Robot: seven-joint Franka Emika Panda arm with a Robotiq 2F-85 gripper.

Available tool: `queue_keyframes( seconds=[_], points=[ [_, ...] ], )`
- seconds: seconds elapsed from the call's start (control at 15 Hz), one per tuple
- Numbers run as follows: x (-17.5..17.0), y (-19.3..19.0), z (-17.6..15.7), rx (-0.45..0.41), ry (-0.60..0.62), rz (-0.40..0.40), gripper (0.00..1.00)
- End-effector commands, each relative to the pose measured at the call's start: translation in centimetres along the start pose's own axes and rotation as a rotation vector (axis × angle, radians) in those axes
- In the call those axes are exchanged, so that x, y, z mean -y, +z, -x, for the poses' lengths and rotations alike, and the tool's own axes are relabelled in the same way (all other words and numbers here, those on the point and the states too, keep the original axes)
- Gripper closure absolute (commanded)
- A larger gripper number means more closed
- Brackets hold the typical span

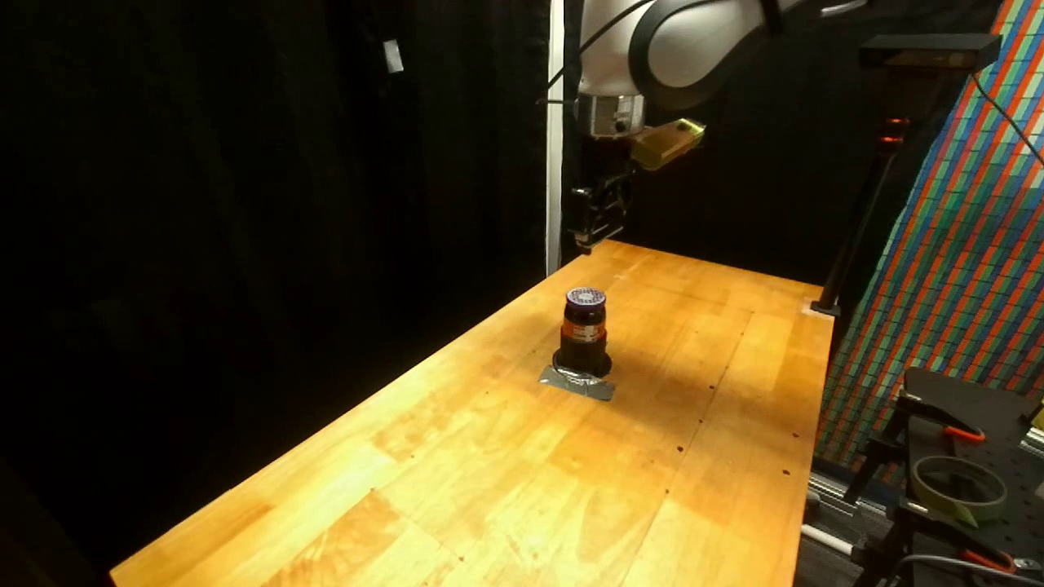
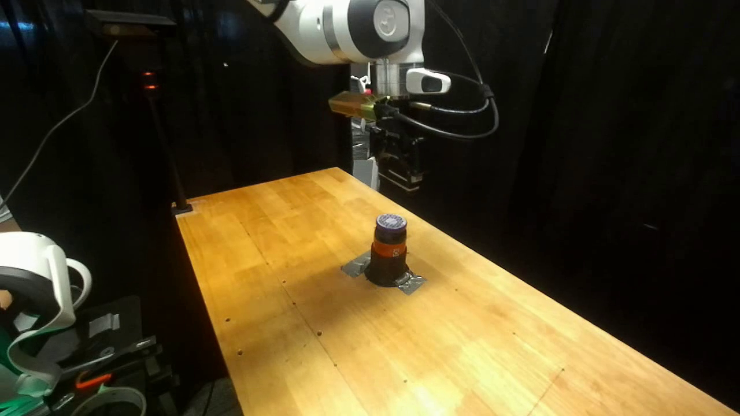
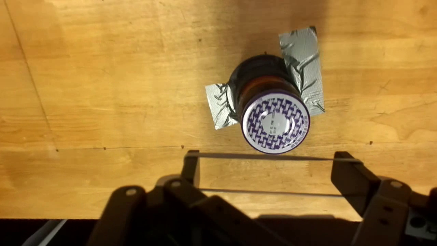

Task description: Put the rubber band on the cup

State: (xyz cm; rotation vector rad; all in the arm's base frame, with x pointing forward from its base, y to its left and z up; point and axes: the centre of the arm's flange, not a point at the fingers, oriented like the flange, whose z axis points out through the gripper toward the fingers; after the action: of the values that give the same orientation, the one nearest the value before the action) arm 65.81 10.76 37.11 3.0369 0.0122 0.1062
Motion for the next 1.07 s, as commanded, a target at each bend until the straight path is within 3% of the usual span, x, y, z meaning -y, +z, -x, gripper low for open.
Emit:
queue_keyframes(
  seconds=[0.0, 0.53, 1.0],
  points=[
    [1.1, 2.5, -7.2, 0.023, 0.022, -0.038, 0.0],
    [0.4, 8.2, -9.0, 0.169, 0.072, -0.089, 0.0],
    [-0.3, 11.3, -6.8, 0.291, 0.063, -0.104, 0.0]
  ],
)
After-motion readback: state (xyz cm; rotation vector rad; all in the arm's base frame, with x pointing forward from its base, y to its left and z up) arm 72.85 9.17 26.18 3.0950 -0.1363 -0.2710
